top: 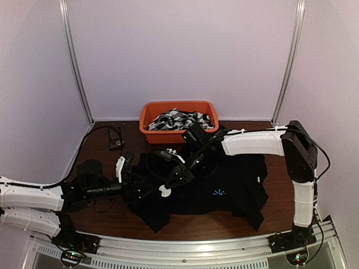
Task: Pin the brooch onto the clothing
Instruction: Pin the brooch to the flattened clothing.
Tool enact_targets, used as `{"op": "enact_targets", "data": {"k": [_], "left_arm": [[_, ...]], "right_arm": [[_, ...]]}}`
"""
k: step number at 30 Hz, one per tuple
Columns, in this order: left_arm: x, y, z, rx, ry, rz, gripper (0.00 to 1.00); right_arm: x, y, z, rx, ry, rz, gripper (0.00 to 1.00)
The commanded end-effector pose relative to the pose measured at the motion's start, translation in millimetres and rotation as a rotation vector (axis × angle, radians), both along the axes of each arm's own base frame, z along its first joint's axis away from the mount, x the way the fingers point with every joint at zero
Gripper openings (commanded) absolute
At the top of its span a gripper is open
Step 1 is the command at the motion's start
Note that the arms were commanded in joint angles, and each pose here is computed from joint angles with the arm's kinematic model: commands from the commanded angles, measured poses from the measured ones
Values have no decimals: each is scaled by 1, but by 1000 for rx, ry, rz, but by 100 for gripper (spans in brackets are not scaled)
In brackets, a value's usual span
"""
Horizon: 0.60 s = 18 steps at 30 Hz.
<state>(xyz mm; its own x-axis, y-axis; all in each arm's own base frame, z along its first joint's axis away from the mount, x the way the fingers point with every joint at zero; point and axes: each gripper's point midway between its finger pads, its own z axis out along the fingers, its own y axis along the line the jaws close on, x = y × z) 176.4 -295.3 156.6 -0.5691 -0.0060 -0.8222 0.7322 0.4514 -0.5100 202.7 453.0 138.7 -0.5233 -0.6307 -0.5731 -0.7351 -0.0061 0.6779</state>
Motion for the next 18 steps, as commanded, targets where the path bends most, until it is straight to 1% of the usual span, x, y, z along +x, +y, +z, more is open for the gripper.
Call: {"op": "enact_targets", "data": {"k": [1, 2, 3, 5, 6, 8, 11, 13, 15, 16, 18], "left_arm": [[18, 15, -16, 222, 19, 126, 98], [15, 7, -19, 279, 10, 70, 98], [11, -3, -17, 289, -10, 10, 98], [14, -8, -14, 330, -79, -33, 98], [15, -9, -11, 324, -100, -33, 98], [16, -6, 0, 261, -99, -20, 98], [13, -5, 19, 198, -145, -24, 98], [6, -10, 27, 200, -167, -105, 98], [-2, -14, 24, 249, -160, -184, 98], [-7, -15, 22, 250, -162, -221, 98], [-11, -16, 17, 237, -154, -242, 98]], "right_arm": [[1, 1, 17, 50, -21, 18, 0], [2, 1, 19, 52, -21, 15, 0], [1, 1, 19, 53, -20, 15, 0], [2, 1, 23, 54, -27, 14, 0], [2, 0, 24, 56, -33, 17, 0], [3, -2, 27, 62, -45, 11, 0], [3, -3, 30, 70, -50, 5, 0], [2, -3, 31, 73, -53, 8, 0], [2, -4, 31, 73, -55, 8, 0], [2, -4, 32, 75, -56, 9, 0], [2, -4, 32, 77, -58, 8, 0]]}}
